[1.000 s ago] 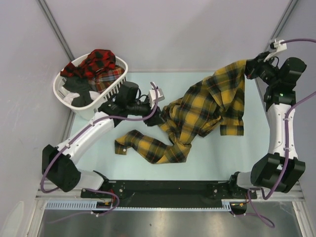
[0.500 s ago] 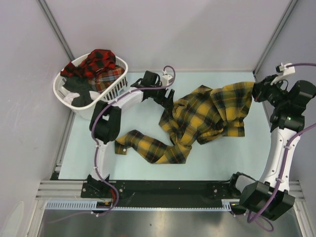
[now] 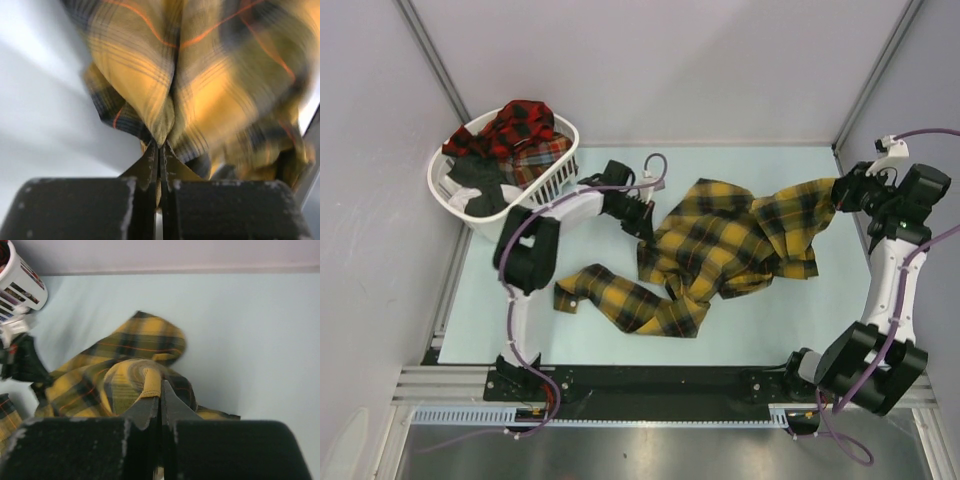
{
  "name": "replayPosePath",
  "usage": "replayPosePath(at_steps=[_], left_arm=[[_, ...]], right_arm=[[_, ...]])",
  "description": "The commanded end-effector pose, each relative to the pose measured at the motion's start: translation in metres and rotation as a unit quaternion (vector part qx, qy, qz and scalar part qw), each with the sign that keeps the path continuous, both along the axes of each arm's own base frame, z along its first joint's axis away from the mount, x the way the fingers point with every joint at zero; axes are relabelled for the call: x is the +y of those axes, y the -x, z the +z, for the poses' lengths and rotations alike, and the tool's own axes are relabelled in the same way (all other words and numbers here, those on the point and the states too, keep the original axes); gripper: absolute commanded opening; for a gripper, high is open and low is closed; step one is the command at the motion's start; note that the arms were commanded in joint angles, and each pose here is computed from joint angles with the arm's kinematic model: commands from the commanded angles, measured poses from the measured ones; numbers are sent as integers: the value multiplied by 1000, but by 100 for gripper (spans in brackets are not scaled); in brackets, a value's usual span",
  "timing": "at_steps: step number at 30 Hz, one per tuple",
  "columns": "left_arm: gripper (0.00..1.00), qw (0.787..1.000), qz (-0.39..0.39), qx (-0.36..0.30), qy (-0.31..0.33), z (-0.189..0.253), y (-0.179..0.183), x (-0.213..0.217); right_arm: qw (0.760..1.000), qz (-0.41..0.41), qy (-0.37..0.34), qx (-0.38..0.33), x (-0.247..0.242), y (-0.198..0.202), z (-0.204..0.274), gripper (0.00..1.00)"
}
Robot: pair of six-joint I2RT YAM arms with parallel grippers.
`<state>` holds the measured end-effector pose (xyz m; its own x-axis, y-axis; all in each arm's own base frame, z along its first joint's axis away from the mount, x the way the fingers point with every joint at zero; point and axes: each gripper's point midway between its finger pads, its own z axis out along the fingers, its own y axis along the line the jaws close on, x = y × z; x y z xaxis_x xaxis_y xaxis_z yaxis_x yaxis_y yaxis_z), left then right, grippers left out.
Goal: Fold and stack the long sleeve shirts
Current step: Flatten the shirt out
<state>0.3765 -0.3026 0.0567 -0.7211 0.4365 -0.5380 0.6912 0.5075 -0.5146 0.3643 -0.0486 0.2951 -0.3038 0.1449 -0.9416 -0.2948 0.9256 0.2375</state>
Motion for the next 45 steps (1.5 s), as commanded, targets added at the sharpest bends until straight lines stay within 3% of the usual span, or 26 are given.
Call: replayPosePath(at_steps=[1, 5, 6, 7, 8, 11, 12, 20, 27, 33, 36, 37, 39, 42, 43, 45], left_arm=[[0, 991, -41, -129, -12, 86, 74, 61], [0, 984, -138, -66, -94, 32, 200, 95], [10, 977, -168, -67, -110, 37, 211, 99], [29, 973, -191, -95, -92, 52, 212, 100], [56, 973, -186, -113, -78, 63, 207, 101], [76, 971, -129, -191, -55, 93, 160, 114], [78, 967, -125, -217, -50, 109, 143, 114], [81, 944, -125, -280, -122, 91, 21, 105], [83, 948, -66, -264, -167, 50, -105, 75], [89, 933, -71, -262, -237, 9, -148, 81], [83, 927, -105, -248, -261, -13, -142, 80], [74, 927, -115, -238, -265, -19, -137, 80], [65, 932, -133, -203, -269, -33, -119, 84], [25, 936, -134, -176, -272, -34, -105, 97], [0, 944, -119, -172, -256, -27, -106, 99], [0, 954, -50, -193, -222, 15, -126, 115]], right_arm=[[1000, 8, -7, -7, 6, -20, 0, 0], [999, 31, -12, 32, 23, -29, -28, 0], [998, 32, -9, 47, 23, -27, -35, 0], [998, 39, 2, 50, 23, -27, -40, 0], [997, 45, 6, 55, 24, -26, -44, 0], [995, 63, 16, 80, 26, -24, -57, 0], [993, 72, 12, 95, 29, -22, -64, 0], [992, 75, 38, 89, 23, -37, -72, 0], [989, 73, 52, 114, 18, -40, -85, 0], [986, 74, 61, 138, 20, -40, -101, 0], [984, 68, 70, 147, 18, -44, -108, 0], [985, 63, 70, 147, 16, -47, -108, 0], [986, 47, 76, 144, 9, -56, -109, 0], [987, 30, 88, 133, -1, -77, -103, 0], [987, 26, 89, 129, -4, -83, -100, 0], [990, 15, 90, 106, -10, -103, -77, 0]])
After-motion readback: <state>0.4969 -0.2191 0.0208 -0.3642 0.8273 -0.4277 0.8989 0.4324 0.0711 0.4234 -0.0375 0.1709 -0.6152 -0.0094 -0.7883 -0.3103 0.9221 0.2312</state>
